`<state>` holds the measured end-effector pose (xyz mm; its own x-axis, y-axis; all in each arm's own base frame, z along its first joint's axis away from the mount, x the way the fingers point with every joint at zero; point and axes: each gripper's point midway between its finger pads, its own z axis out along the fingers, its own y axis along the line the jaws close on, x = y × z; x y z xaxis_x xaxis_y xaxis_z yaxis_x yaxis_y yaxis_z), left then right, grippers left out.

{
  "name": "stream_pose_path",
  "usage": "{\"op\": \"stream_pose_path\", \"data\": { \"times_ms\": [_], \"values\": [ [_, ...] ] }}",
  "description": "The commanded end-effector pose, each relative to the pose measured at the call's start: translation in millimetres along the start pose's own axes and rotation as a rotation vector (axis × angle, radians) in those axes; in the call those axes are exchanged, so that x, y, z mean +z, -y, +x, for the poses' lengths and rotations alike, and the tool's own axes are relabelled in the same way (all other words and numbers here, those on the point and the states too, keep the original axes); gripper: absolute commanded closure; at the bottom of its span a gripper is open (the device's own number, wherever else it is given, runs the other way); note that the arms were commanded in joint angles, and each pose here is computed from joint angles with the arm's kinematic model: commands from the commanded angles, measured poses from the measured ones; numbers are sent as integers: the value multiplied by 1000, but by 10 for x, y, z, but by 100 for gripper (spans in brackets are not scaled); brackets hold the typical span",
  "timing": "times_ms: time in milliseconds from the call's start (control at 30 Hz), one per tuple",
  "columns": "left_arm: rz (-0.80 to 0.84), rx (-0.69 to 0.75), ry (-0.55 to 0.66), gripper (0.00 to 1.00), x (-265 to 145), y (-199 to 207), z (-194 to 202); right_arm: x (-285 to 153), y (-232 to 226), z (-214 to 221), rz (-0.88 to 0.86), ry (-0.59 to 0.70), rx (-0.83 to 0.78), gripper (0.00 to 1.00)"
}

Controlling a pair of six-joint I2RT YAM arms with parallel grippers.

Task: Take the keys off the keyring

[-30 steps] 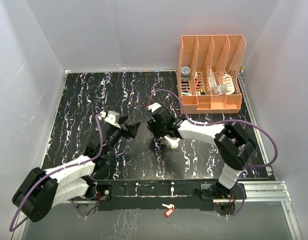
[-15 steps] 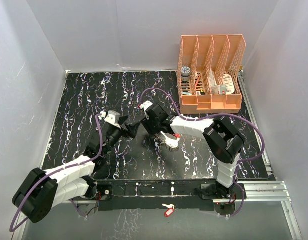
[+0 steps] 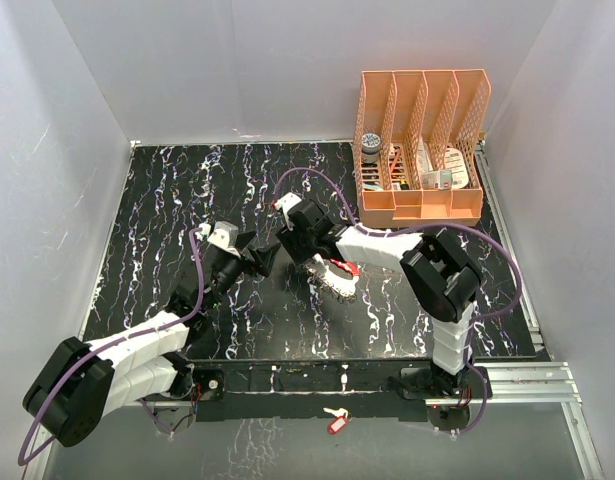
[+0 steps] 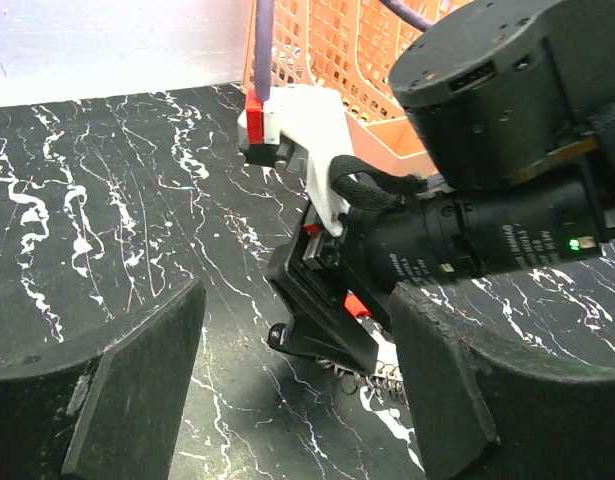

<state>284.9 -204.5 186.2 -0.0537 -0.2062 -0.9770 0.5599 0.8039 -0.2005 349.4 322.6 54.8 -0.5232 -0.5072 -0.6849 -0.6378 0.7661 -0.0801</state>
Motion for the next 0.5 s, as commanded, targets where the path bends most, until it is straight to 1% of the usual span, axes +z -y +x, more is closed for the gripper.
{"op": "stream_pose_path", "data": {
  "times_ms": [0,233,467],
  "values": [
    [13,8,51,27,-13,24,-149,88,141,-275,13,70,2,43],
    [4,8,54,27,-17,10,-149,133,160,-149,-9,49,17,44],
    [-3,8,53,27,-11,-5,-142,138,57,-64,-62,32,38,45]
  ]
}}
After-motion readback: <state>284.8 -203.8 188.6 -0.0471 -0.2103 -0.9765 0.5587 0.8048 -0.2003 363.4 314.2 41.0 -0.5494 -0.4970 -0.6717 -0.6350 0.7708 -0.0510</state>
